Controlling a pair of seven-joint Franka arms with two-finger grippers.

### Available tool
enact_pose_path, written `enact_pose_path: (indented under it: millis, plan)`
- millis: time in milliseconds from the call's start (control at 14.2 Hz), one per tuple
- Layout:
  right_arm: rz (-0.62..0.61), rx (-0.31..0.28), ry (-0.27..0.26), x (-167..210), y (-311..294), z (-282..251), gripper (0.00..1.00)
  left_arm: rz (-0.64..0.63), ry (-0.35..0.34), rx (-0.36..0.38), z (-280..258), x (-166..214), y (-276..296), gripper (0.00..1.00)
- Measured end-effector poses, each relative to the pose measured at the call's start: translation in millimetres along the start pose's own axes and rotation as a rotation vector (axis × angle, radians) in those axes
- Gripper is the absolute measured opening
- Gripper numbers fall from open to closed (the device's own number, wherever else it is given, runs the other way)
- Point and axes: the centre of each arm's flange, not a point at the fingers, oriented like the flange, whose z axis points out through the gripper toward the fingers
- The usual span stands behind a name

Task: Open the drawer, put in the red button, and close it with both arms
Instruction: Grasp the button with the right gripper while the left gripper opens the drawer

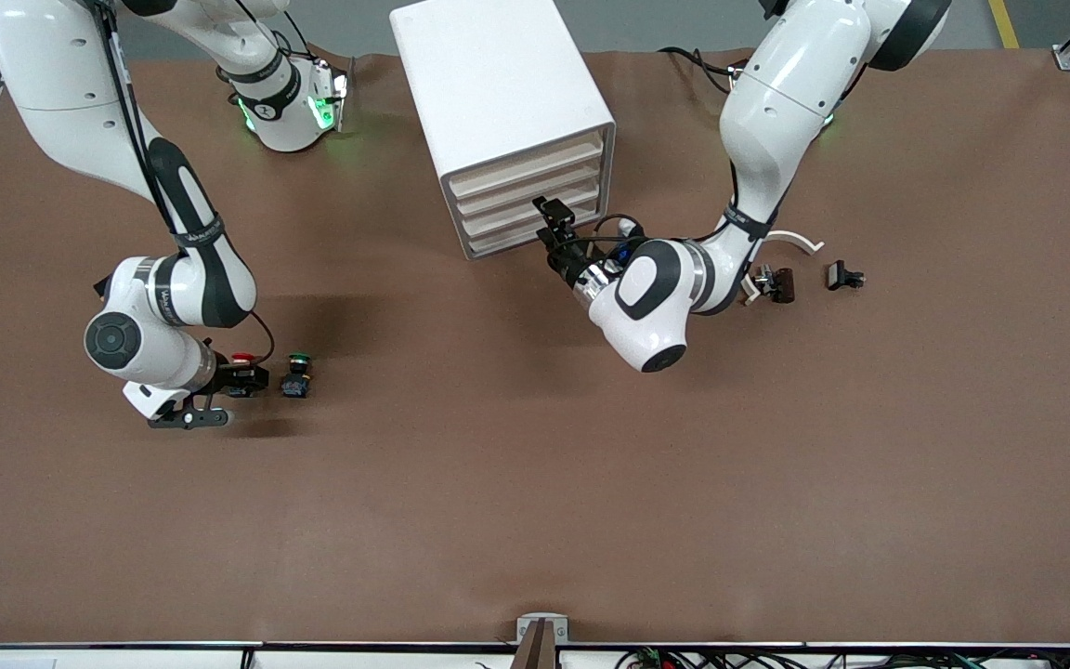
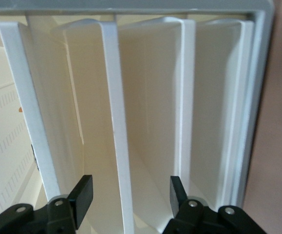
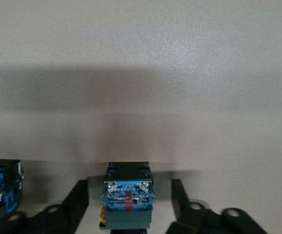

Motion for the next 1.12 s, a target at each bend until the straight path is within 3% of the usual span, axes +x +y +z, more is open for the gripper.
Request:
enact_pose_path:
  millis: [140,211,421,632,773,843,1124]
  plan:
    - [-0.004,0.002,0.001,0.6,-2.6,-0.4,0.48,-0.018,0.038,0.027,15.2,-0.7,-3.0,0.69]
    - [-0.006,0.003,0.002,1.1,-3.8,-1.2,0.41,-0.029,0.056,0.042,21.4,0.2,-2.6,0.6]
    - [-0.006,0.003,0.002,1.1,-3.8,-1.2,0.41,-0.058,0.088,0.079,33.9,5.4,6.8,0.56]
    - [-0.006,0.003,0.002,1.3,-3.8,-1.4,0.41,-0.089,0.108,0.102,43.7,9.4,16.6,0.29]
    - [-0.006,0.002,0.005,2.5,-3.7,-2.8,0.41,-0.1,0.111,0.111,43.3,10.0,16.1,0.25]
    - [-0.006,0.002,0.008,3.7,-3.7,-4.2,0.41,-0.1,0.111,0.118,42.5,9.3,14.2,0.14]
    - [-0.007,0.005,-0.041,7.9,-4.0,-16.8,0.41,-0.102,0.102,0.113,35.7,10.4,16.0,0.15]
